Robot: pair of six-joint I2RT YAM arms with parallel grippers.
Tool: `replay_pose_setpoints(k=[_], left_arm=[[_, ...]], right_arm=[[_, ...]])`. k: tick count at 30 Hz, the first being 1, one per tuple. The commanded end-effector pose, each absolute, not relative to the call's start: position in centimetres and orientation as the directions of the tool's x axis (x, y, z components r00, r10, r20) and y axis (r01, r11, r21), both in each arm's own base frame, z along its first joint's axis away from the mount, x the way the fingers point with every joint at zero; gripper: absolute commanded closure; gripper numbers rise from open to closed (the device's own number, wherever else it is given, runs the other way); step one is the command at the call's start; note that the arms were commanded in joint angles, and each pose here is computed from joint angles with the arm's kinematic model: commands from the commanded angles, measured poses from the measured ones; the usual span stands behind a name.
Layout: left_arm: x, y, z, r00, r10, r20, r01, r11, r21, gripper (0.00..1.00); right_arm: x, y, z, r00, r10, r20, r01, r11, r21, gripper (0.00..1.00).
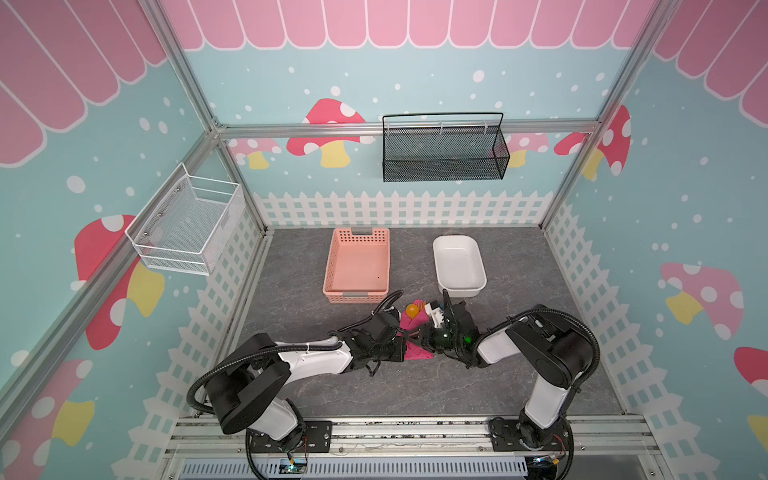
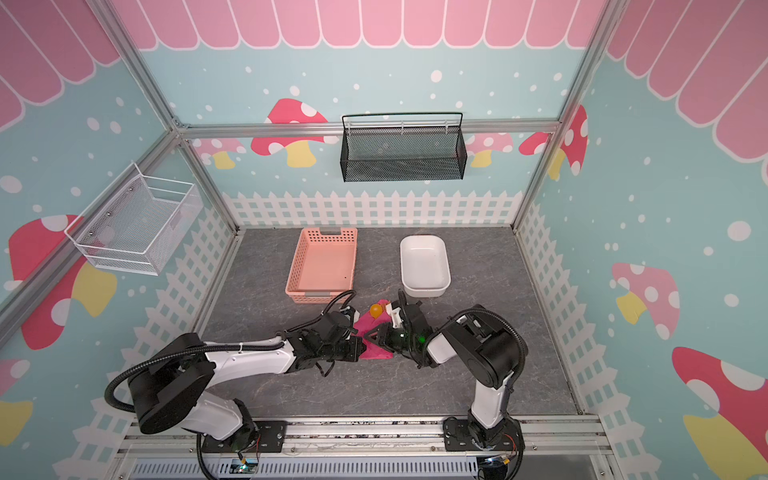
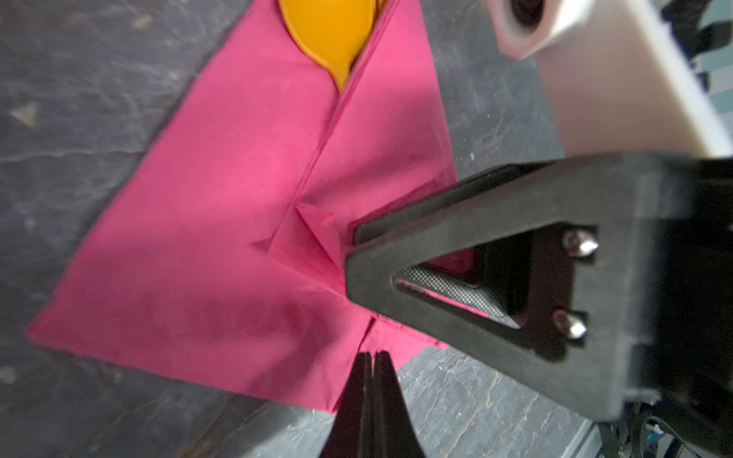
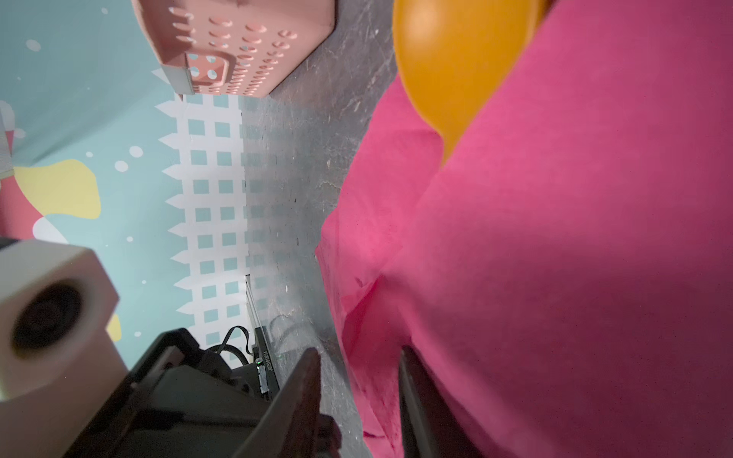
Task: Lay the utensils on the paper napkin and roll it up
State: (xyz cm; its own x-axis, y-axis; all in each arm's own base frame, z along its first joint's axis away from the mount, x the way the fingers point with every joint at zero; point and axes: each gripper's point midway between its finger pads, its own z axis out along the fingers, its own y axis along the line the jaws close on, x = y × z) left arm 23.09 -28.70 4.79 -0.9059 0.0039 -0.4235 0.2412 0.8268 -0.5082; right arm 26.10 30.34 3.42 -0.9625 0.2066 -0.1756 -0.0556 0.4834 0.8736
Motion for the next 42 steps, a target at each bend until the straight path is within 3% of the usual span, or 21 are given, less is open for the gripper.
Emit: replay_pose_setpoints(k=[1,7,11,19,29,42], left_arm=[[23.8,-26.8,5.0,-0.9,-0.047,-0.434,0.185,0.86,-0.476,1.0],[25.2,-25.8,6.1,-0.892,-0.13,-0.433,0.121,0.854,-0.506,0.95],[25.9,-26.1,6.6,-0.89,-0.169,-0.424,0.096,0.838,-0.536,0.8],[26.3,-27.6,5.7,-0.913,-0.187,-0.362,0.062,0.814,-0.578,0.67],[27.3,-28.5,5.1,-0.915,-0.188,-0.358,0.061,0.811,-0.581,0.63],[27.4,-27.9,3.2,-0.934,-0.19,-0.302,-0.007,0.855,-0.518,0.61]], right_arm=[[25.9,30.1,2.3,-0.965,0.217,-0.146,-0.016,0.51,0.86,0.6],[25.9,30.1,2.3,-0.965,0.215,-0.148,-0.018,0.509,0.86,0.61],[25.7,30.1,2.3,-0.967,0.212,-0.142,-0.016,0.508,0.861,0.64],[25.6,30.1,2.1,-0.968,0.208,-0.139,-0.014,0.509,0.86,0.75],[25.5,30.0,2.0,-0.969,0.206,-0.137,-0.013,0.511,0.859,0.84],[25.4,29.9,2.1,-0.969,0.207,-0.136,-0.012,0.51,0.86,0.86]])
